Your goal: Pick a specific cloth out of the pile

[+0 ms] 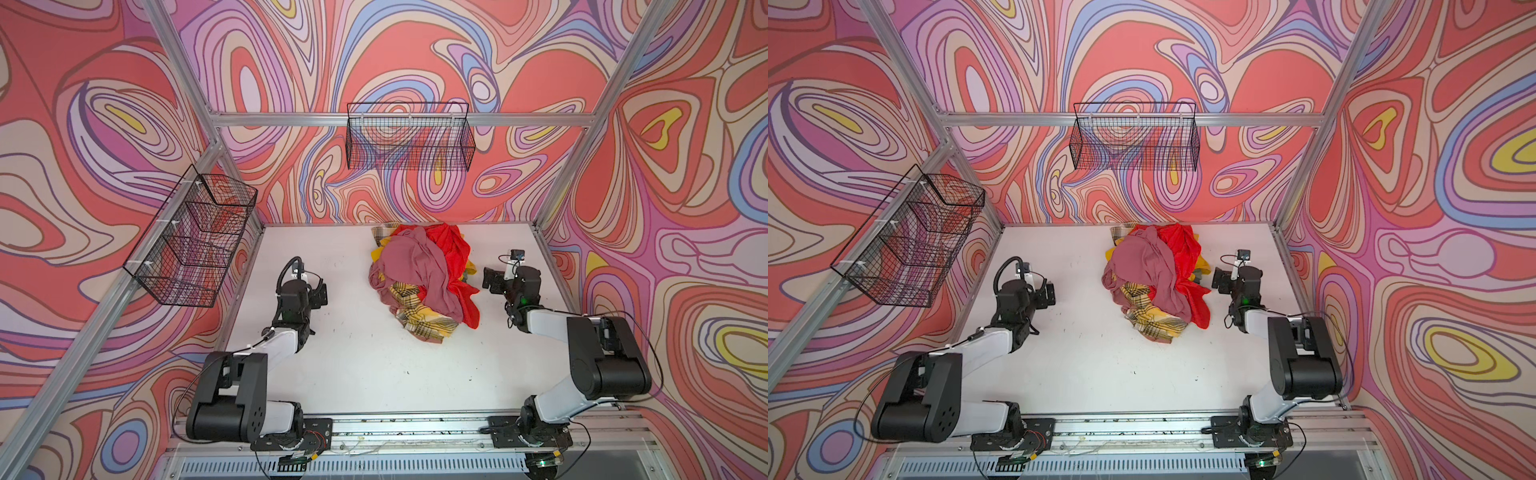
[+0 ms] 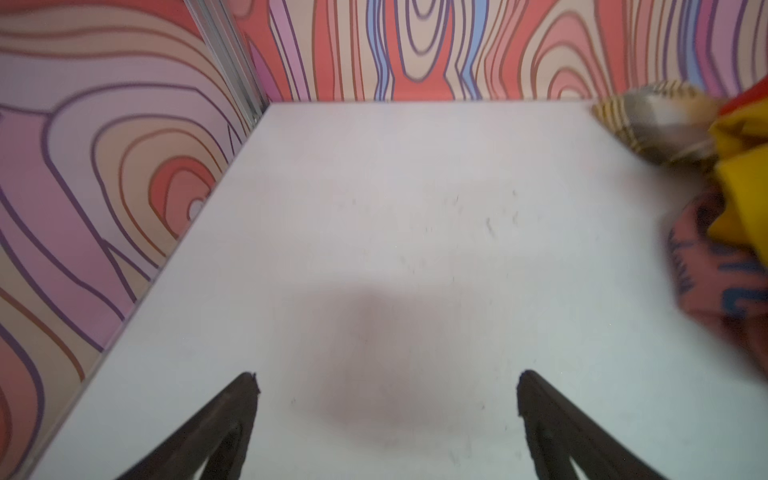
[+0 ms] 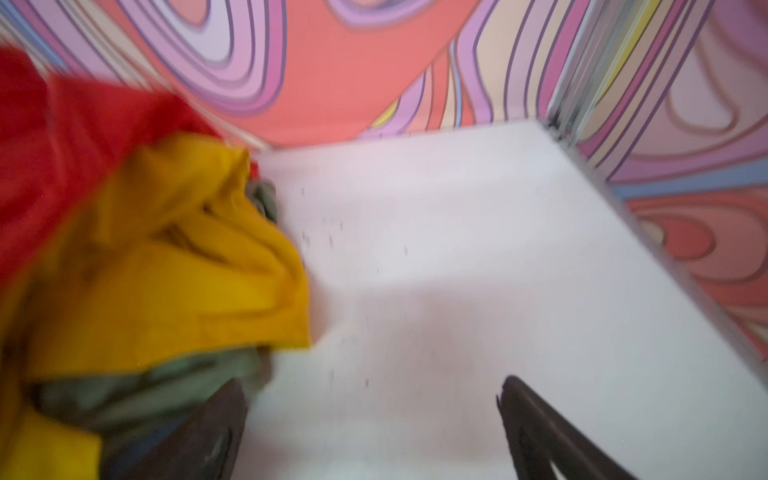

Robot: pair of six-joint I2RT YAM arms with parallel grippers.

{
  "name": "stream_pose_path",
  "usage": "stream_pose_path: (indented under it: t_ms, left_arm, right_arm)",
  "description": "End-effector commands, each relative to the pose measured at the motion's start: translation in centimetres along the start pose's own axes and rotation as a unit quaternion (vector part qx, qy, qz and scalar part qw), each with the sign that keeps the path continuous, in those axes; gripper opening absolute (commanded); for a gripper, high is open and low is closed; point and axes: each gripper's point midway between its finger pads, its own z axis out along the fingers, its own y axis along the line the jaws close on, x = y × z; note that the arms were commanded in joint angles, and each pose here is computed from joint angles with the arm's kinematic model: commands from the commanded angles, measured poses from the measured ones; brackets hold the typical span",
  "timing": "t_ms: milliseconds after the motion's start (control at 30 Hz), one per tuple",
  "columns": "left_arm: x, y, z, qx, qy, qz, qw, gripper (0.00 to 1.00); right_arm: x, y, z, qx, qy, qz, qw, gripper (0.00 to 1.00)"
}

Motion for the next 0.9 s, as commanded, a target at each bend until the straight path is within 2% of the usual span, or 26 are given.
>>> stream_pose_path:
  t_ms: [0, 100, 200, 300, 400, 567, 667, 867]
  left_arm:
    - [-0.6, -0.3, -2.6, 0.014, 0.069, -0.045, 0.997, 1.00]
    - [-1.1, -1.8, -4.2, 0.064, 0.066, -0.103, 0.990, 1.00]
    - [-0.4, -2.7, -5.5, 0.090, 0.069, -0.152, 0.982, 1.00]
    - [1.1, -3.7, -6.5, 0.116, 0.086, -0.171, 0.975, 1.00]
    - [3.0, -5.0, -7.0, 0.155, 0.112, -0.167, 0.967, 1.00]
    - [5.1, -6.9, -6.4, 0.204, 0.132, -0.179, 0.953, 1.00]
    - [5.3, -7.7, -5.6, 0.211, 0.172, -0.168, 0.948, 1.00]
    - [6.3, -8.5, -4.8, 0.218, 0.210, -0.174, 0.937, 1.00]
  right_arm:
    - [-0.6, -0.4, -1.9, 0.016, 0.050, 0.032, 0.998, 0.98]
    - [-3.1, 0.6, -3.3, -0.007, 0.039, 0.047, 0.998, 0.97]
    - [-5.0, 2.7, -4.6, -0.063, 0.035, 0.062, 0.995, 0.93]
    - [-6.2, 5.7, -5.8, -0.146, 0.041, 0.073, 0.986, 0.85]
    - [-6.8, 8.2, -6.7, -0.180, 0.045, 0.065, 0.980, 0.80]
    - [-7.1, 14.1, -8.9, -0.215, 0.054, -0.027, 0.975, 0.78]
    - [-6.7, 17.2, -10.2, -0.233, 0.068, -0.083, 0.967, 0.76]
    - [-2.4, 23.0, -12.0, -0.238, 0.124, -0.221, 0.938, 0.71]
